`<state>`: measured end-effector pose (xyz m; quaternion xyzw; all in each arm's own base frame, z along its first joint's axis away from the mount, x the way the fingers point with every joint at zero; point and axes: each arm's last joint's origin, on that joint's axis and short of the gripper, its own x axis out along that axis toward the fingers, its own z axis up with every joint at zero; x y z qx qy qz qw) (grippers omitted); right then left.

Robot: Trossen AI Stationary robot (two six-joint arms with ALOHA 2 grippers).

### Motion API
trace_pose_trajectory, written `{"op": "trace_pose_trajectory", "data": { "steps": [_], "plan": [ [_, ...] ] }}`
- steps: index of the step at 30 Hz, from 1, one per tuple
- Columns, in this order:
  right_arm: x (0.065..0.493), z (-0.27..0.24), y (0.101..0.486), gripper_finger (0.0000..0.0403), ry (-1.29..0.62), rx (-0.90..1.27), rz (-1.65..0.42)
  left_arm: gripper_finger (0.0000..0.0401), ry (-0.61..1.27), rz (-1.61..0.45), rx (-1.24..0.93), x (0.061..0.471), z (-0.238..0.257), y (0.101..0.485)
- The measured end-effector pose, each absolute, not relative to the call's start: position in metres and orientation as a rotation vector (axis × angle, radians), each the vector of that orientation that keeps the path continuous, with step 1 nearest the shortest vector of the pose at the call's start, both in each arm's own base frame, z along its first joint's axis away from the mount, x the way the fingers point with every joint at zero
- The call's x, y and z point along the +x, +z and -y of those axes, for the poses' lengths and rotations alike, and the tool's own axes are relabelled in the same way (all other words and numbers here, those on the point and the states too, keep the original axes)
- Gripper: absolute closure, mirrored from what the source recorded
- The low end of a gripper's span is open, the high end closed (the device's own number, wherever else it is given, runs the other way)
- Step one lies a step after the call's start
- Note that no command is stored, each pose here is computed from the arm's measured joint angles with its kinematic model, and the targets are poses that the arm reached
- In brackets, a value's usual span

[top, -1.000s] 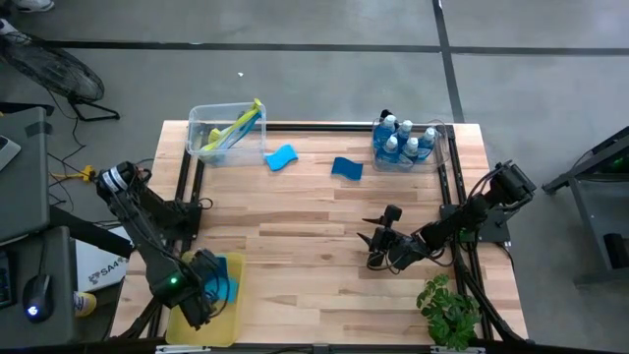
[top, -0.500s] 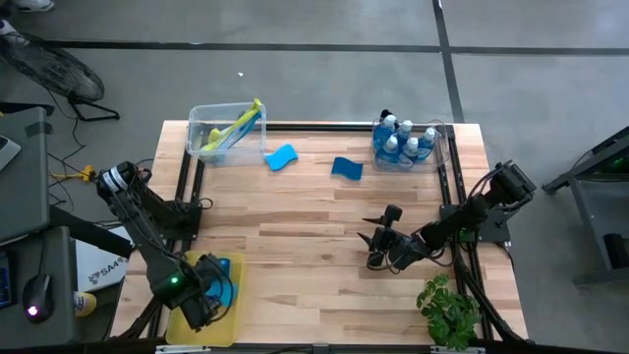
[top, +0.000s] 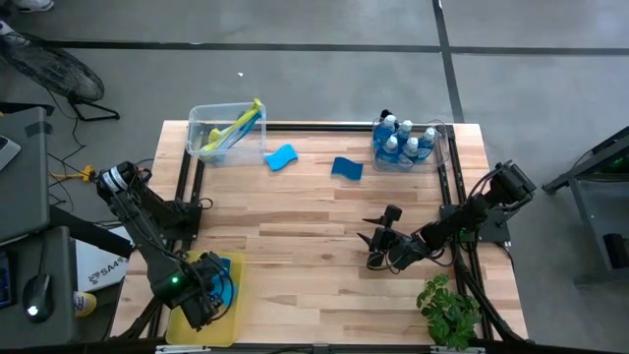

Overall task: Pick & Place Kitchen Sink Supplies
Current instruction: Put the right sponge into the yellow bin

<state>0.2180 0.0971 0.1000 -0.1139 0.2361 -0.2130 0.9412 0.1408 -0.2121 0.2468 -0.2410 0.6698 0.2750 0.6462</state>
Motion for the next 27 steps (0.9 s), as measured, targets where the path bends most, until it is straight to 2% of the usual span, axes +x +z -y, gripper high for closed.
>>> {"op": "trace_pose_trajectory", "data": {
  "steps": [6, 9, 18, 27],
  "plan": [
    [0.218, -0.097, 0.100, 0.0191, -0.435, -0.233, -0.482, 0.0219, 0.655, -1.541, -0.560, 0.140, 0.211, 0.247],
    [0.218, -0.096, 0.100, 0.0191, -0.438, -0.239, -0.483, 0.0200, 0.732, -1.549, -0.568, 0.137, 0.208, 0.247],
    [0.226, -0.073, 0.117, 0.0190, -0.417, -0.210, -0.501, 0.0194, 0.830, -1.339, -0.503, 0.138, 0.199, 0.249],
    [0.225, -0.021, 0.137, 0.0191, -0.426, -0.213, -0.615, 0.0194, 0.799, -0.921, -0.381, 0.147, 0.191, 0.254]
  ]
}}
